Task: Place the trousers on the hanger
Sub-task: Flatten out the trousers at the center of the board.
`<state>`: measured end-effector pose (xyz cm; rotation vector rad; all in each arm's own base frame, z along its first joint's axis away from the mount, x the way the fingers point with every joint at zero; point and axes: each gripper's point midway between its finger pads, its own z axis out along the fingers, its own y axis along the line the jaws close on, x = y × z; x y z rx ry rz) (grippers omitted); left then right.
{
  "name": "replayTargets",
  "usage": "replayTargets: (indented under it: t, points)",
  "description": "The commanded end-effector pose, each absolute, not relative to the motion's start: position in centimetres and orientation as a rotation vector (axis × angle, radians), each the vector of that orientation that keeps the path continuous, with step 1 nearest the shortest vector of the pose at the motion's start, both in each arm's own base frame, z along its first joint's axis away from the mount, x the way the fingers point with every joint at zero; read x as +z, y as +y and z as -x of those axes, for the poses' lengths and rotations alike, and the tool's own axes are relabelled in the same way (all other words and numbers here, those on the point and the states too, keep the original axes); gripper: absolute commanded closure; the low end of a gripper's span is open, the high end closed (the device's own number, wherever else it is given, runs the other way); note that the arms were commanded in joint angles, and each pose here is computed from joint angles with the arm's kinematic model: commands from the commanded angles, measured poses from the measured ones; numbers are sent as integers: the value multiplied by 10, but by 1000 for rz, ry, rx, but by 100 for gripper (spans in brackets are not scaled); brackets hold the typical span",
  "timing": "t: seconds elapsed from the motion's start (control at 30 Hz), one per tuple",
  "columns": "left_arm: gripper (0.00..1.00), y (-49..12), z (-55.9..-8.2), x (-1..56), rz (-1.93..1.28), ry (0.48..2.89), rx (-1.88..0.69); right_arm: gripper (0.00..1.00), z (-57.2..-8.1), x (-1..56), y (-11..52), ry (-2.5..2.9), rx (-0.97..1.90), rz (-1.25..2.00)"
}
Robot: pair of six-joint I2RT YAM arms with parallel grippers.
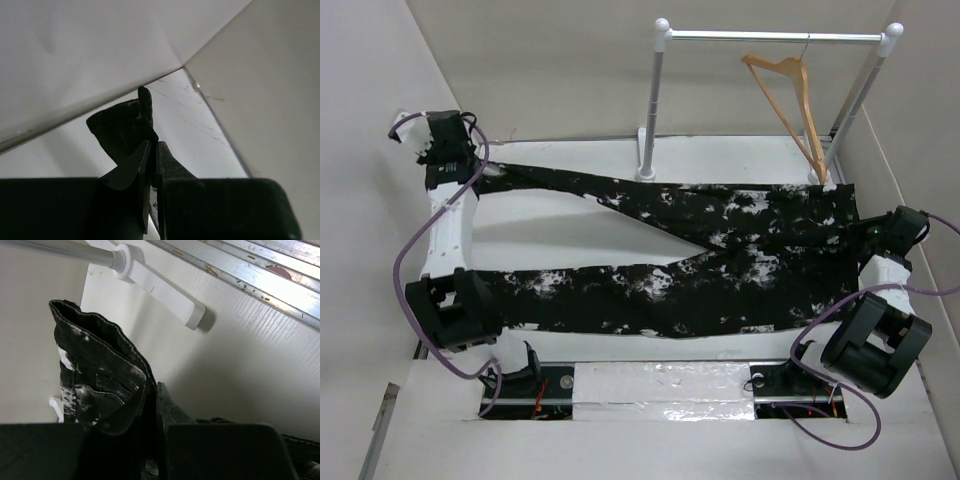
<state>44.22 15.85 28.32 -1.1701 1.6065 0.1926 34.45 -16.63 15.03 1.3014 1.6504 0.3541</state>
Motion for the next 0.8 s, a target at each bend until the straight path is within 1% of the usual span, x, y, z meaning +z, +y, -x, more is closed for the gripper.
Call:
replayTargets:
  t: [0.0,0.07,0.1,0.17,0.27,0.3,0.37,0.4,0.5,0.53,0.57,0.6,0.63,0.67,0.77]
  points:
    - [100,162,-437,359,1143,1364,16,100,-356,181,-185,1543,346,-1256]
    - [100,142,-450,378,1085,1363,-134,100,-363,192,-179,1507,409,-1182]
    - [100,136,-456,396,1052,1331,-194,100,-363,190,-174,1515,432,-1170]
    - [100,125,-461,405,1000,1322,-272,100,-361,184,-171,1551,430,-1174]
    - [100,134,-456,376,1046,1336,-236,100,-358,185,-181,1555,378,-1195]
    - [100,136,-456,338,1047,1378,-198,100,-359,184,-181,1553,383,-1194]
    - [100,137,-450,300,1035,1408,-184,100,-362,181,-178,1543,422,-1197]
    - [100,137,-443,253,1059,1461,-189,100,-364,173,-178,1555,434,-1211]
    - [100,146,-430,164,1120,1579,-224,100,-366,170,-174,1571,457,-1197]
    - [100,142,-429,132,1160,1649,-291,100,-366,172,-175,1566,451,-1193]
    - [100,143,-428,119,1178,1668,-320,100,-365,172,-175,1566,447,-1190]
    - [100,150,-427,113,1198,1676,-344,100,-365,175,-175,1562,447,-1186]
    - [100,144,-430,108,1203,1704,-389,100,-366,177,-173,1561,456,-1177]
    - [100,144,-434,116,1188,1697,-399,100,-366,179,-172,1560,464,-1174]
    - [100,139,-453,167,1059,1638,-393,100,-370,183,-171,1558,484,-1159]
